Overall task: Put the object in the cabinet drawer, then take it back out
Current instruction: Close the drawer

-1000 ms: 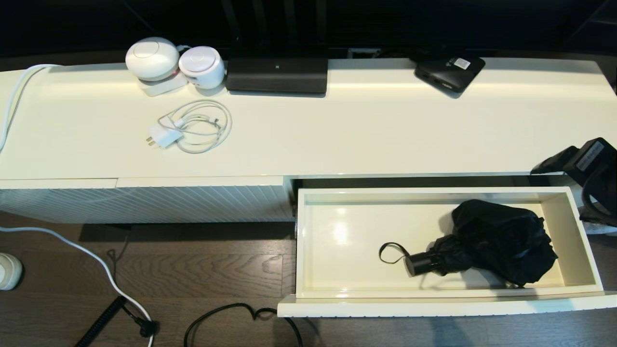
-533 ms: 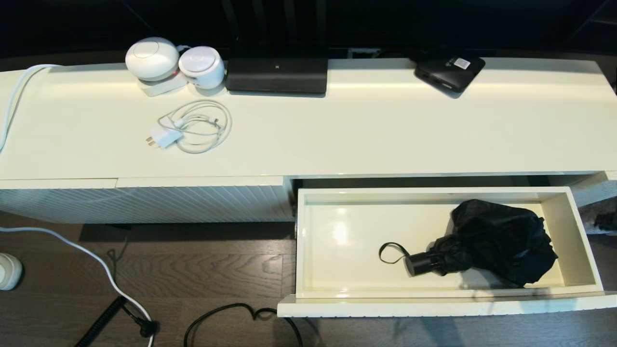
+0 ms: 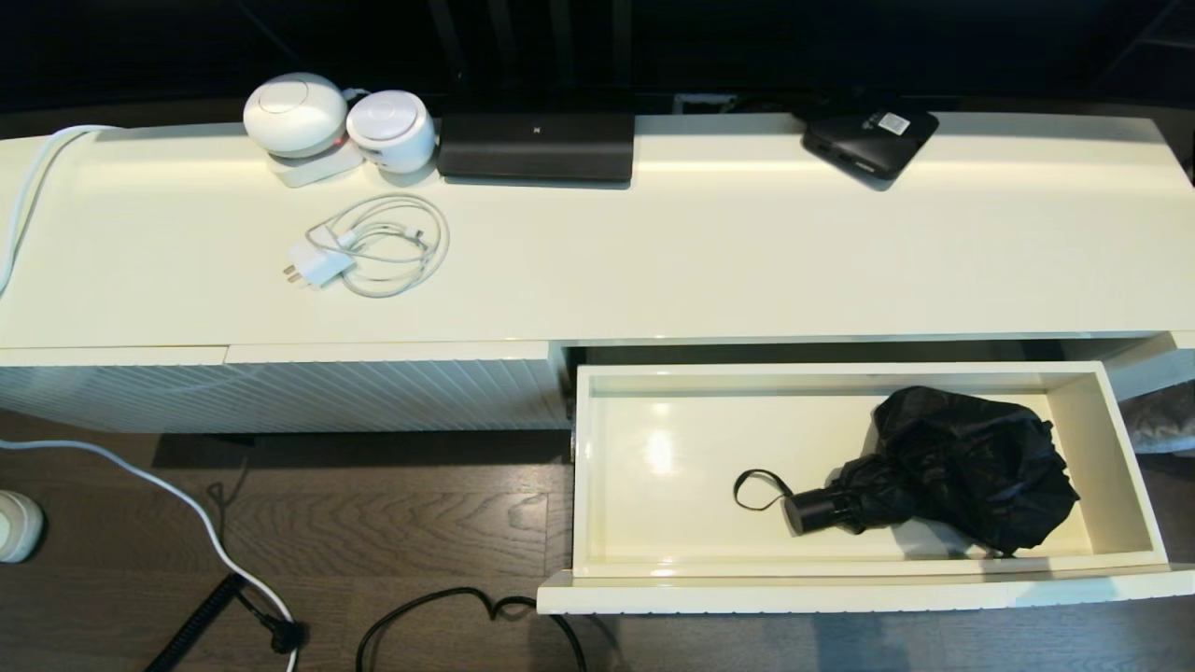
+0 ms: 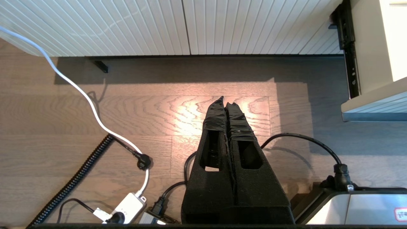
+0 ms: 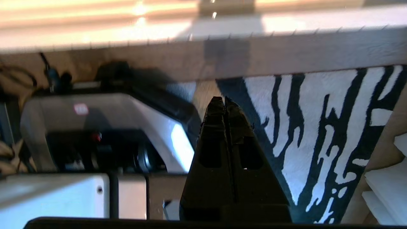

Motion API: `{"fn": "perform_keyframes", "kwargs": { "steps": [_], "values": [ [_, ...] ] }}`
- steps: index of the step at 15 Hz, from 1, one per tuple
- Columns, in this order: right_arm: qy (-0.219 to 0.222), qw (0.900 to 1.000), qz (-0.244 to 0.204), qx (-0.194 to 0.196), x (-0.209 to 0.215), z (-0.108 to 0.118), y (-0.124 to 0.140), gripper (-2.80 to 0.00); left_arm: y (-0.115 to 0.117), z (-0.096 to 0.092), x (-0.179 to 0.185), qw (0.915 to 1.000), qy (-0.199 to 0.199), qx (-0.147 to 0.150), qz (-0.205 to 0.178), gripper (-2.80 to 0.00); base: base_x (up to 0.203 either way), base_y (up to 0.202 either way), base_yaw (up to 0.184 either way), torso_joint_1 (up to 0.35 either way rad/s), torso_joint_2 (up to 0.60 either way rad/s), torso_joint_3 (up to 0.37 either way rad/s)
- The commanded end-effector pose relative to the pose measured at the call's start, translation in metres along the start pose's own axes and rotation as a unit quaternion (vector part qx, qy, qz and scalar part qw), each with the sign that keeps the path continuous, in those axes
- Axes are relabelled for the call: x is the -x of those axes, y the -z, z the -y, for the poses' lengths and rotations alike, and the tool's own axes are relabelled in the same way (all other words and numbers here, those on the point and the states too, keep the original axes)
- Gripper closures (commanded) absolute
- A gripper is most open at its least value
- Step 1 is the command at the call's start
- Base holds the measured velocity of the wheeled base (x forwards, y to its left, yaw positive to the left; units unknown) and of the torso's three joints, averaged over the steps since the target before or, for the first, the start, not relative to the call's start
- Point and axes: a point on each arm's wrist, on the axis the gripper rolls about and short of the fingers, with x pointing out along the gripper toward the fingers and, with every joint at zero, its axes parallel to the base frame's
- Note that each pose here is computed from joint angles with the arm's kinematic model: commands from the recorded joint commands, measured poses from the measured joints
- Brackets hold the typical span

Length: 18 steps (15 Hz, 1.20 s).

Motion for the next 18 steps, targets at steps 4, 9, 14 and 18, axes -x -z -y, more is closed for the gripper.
{"fn": "perform_keyframes", "kwargs": {
  "steps": [4,9,14,18],
  "values": [
    [-0.035,0.999,-0.009,0.018,-0.013,0.008,0.041,0.0,0.0,0.0,0.0,1.0,0.0,0.0,0.0,0.0,0.0,0.0,0.0,0.0,0.0,0.0],
    [-0.1,0.989,-0.01,0.106,-0.045,0.007,0.062,0.0,0.0,0.0,0.0,1.0,0.0,0.0,0.0,0.0,0.0,0.0,0.0,0.0,0.0,0.0],
    [-0.177,0.975,0.017,0.135,-0.076,-0.005,0.048,0.0,0.0,0.0,0.0,1.0,0.0,0.0,0.0,0.0,0.0,0.0,0.0,0.0,0.0,0.0],
    [-0.184,0.97,-0.008,0.159,-0.096,-0.009,0.051,0.0,0.0,0.0,0.0,1.0,0.001,0.0,0.0,0.0,0.0,0.0,0.0,0.0,0.0,0.0]
  ]
}}
